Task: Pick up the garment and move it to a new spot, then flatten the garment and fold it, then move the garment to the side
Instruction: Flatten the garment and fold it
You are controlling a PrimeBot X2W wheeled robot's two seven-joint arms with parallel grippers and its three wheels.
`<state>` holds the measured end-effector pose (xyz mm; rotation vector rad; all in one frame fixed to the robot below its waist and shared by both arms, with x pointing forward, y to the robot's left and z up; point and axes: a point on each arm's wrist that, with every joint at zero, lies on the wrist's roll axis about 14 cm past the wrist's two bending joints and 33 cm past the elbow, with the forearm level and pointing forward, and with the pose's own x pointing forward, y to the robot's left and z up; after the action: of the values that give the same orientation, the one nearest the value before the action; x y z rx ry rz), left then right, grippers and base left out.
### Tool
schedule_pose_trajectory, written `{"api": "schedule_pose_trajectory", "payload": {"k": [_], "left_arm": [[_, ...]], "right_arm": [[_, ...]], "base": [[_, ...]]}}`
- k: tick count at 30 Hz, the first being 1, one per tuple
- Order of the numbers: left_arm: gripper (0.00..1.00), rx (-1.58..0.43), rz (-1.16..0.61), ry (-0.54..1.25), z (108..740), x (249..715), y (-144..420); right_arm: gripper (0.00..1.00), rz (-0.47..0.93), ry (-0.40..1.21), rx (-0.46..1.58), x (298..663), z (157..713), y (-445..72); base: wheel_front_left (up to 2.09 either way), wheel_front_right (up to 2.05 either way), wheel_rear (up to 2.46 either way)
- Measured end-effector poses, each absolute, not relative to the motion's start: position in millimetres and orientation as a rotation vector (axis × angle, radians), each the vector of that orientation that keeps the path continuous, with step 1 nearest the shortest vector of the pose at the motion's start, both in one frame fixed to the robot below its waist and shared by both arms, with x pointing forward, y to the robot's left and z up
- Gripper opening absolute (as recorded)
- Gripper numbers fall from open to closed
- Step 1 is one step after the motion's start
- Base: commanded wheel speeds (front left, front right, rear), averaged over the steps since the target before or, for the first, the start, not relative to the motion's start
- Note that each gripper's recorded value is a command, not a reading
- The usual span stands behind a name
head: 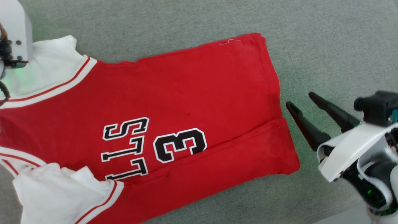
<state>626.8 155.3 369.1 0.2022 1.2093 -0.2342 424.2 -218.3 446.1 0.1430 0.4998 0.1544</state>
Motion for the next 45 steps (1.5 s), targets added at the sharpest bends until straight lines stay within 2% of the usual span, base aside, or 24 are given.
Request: {"api": "schedule_pose_trajectory", "payload": {"k": [6,17,29,30,31,38,45], "left_arm": [[0.0,0.193,-0.246,1.196,370.4,625.9,150.0],[0.0,0.185,-0.264,1.173,372.9,627.5,140.6],[0.0,0.178,-0.283,1.159,368.2,636.4,138.8],[0.0,0.176,-0.281,1.158,367.6,636.6,139.6],[0.0,0.175,-0.282,1.156,367.1,636.7,140.4],[0.0,0.15,-0.281,1.135,371.1,637.0,141.5],[0.0,0.131,-0.282,1.081,387.9,634.4,143.7]], "right_arm": [[1.0,0.181,0.563,0.093,441.0,448.9,-221.9],[1.0,0.235,0.729,0.02,502.1,441.7,-217.1],[1.0,0.273,0.968,-0.003,539.0,393.5,-193.9],[0.47,0.272,0.985,-0.007,540.4,391.1,-193.7],[0.0,0.272,1.002,-0.012,541.4,389.2,-193.3],[0.0,0.279,1.047,-0.014,545.0,386.6,-191.9],[0.0,0.293,0.994,-0.007,546.1,398.1,-190.1]], "base": [[0.0,0.0,0.0],[0.0,0.0,0.0],[0.0,0.0,0.0],[0.0,0.0,0.0],[0.0,0.0,0.0],[0.0,0.0,0.0],[0.0,0.0,0.0]]}}
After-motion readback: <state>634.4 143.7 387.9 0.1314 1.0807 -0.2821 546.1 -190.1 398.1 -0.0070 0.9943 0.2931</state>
